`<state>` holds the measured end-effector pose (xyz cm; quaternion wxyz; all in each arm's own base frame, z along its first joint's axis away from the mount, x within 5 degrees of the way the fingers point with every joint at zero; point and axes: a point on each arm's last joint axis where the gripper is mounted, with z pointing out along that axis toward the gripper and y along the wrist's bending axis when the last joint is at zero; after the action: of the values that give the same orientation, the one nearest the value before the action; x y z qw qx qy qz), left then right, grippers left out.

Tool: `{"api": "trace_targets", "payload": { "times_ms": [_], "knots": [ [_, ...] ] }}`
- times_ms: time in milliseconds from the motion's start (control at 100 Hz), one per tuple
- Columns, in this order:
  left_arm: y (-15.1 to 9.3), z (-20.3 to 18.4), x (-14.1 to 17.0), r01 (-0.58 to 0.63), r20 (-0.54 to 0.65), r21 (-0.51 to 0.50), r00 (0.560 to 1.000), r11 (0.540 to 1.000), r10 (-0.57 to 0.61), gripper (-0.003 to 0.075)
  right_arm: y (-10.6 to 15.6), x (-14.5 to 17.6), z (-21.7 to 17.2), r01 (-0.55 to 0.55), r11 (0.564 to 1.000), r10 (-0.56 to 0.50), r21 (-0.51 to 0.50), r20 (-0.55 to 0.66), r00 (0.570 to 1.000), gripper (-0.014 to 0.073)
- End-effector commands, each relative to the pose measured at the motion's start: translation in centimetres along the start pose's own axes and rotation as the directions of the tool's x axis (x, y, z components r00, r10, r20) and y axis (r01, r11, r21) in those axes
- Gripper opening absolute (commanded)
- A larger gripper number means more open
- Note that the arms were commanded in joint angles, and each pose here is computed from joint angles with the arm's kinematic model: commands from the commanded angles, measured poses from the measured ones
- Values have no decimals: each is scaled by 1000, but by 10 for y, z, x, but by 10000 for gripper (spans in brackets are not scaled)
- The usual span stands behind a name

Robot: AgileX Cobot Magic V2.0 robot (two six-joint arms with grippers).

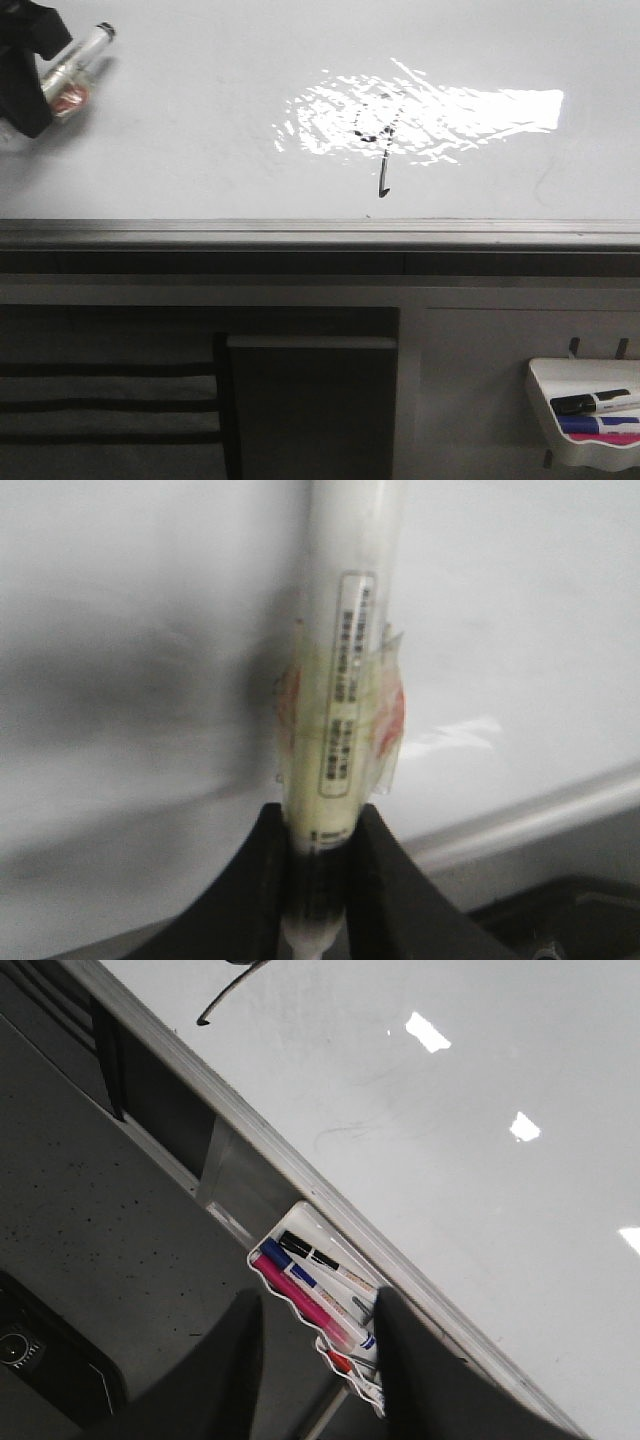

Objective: Write number 9 on whiteboard

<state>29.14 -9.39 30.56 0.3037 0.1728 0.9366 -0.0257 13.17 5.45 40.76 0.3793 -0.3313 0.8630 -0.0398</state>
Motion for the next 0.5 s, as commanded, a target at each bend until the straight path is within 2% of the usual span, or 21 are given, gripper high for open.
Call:
{"api": "trace_targets", "payload": {
  "times_ms": [0,180,410,490],
  "knots": [
    [18,-12,-12,90,150,-23,985,996,-86,-20,-6,-6,-7,-7,999,4,43,65,998,226],
    [32,0,-10,168,135,-21,977,986,-164,-20,-6,-6,-7,-12,999,9,42,71,997,226],
    [31,2,-10,167,131,-17,978,986,-163,-17,-6,-9,-8,-12,999,7,48,98,995,227],
    [31,2,-10,165,131,-18,978,986,-161,22,-6,-9,-8,-12,999,7,49,104,995,226]
  ]
}}
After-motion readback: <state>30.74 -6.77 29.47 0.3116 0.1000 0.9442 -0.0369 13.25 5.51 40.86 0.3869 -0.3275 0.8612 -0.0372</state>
